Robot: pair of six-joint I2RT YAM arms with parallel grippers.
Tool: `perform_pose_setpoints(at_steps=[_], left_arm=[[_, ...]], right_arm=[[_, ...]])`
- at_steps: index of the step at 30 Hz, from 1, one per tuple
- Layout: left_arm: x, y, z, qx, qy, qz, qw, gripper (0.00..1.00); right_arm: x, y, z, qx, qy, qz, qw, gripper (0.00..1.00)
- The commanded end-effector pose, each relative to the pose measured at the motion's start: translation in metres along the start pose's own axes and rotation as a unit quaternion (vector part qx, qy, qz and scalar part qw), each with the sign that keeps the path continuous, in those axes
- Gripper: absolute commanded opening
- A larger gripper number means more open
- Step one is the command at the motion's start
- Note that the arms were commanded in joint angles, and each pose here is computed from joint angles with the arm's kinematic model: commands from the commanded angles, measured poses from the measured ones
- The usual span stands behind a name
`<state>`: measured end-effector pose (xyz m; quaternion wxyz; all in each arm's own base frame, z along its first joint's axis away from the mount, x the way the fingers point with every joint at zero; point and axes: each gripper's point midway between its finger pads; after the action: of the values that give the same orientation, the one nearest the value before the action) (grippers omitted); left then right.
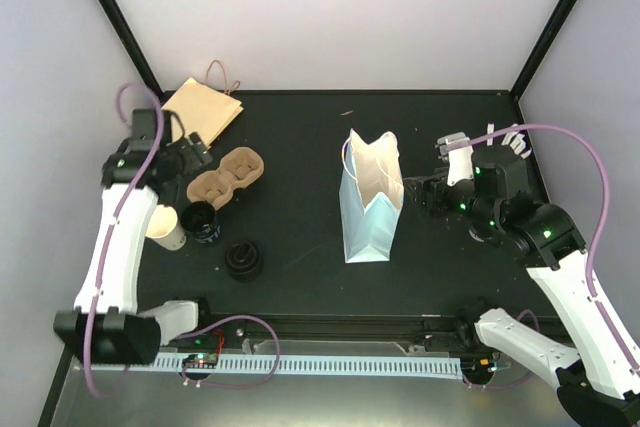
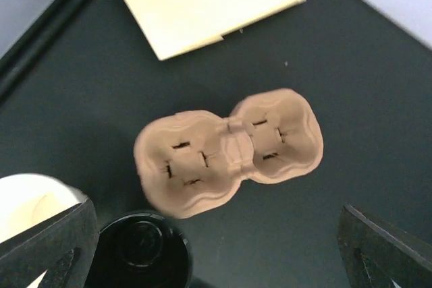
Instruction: Pack the takeout coffee
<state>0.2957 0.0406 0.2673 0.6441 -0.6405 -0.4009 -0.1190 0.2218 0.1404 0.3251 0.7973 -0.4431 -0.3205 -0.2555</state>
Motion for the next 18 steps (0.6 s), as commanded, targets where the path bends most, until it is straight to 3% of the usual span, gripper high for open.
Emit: perform_pose_setpoints(at_steps=[1, 10, 18], left_arm=[[-0.012, 0.032, -0.025, 0.015, 0.08, 0.082, 0.993, 0.99], [-0.046, 0.108, -0.056, -0.016, 0.101, 0.177, 0.979, 0.99], [-0.074, 0.161, -0.059, 0.022, 0.117, 0.249, 0.961, 0.92]], right_arm=[[0.01, -0.008, 0.006, 0.008, -0.006, -0.018, 1.0, 0.8], [0.009, -0.008, 0.004, 0.002, -0.007, -0.019, 1.0, 0.8], [0.013, -0.011, 0.007, 0.01, -0.005, -0.022, 1.0, 0.8]])
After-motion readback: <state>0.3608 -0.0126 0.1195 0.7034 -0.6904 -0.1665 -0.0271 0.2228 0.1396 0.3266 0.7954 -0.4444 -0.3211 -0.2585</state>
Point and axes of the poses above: each gripper's point midway between its finger pads, its own y axis out along the fingers, its own z axis along the line the jaws close on, x = y × z, and after that the axes turned 14 degrees about y, right-handed
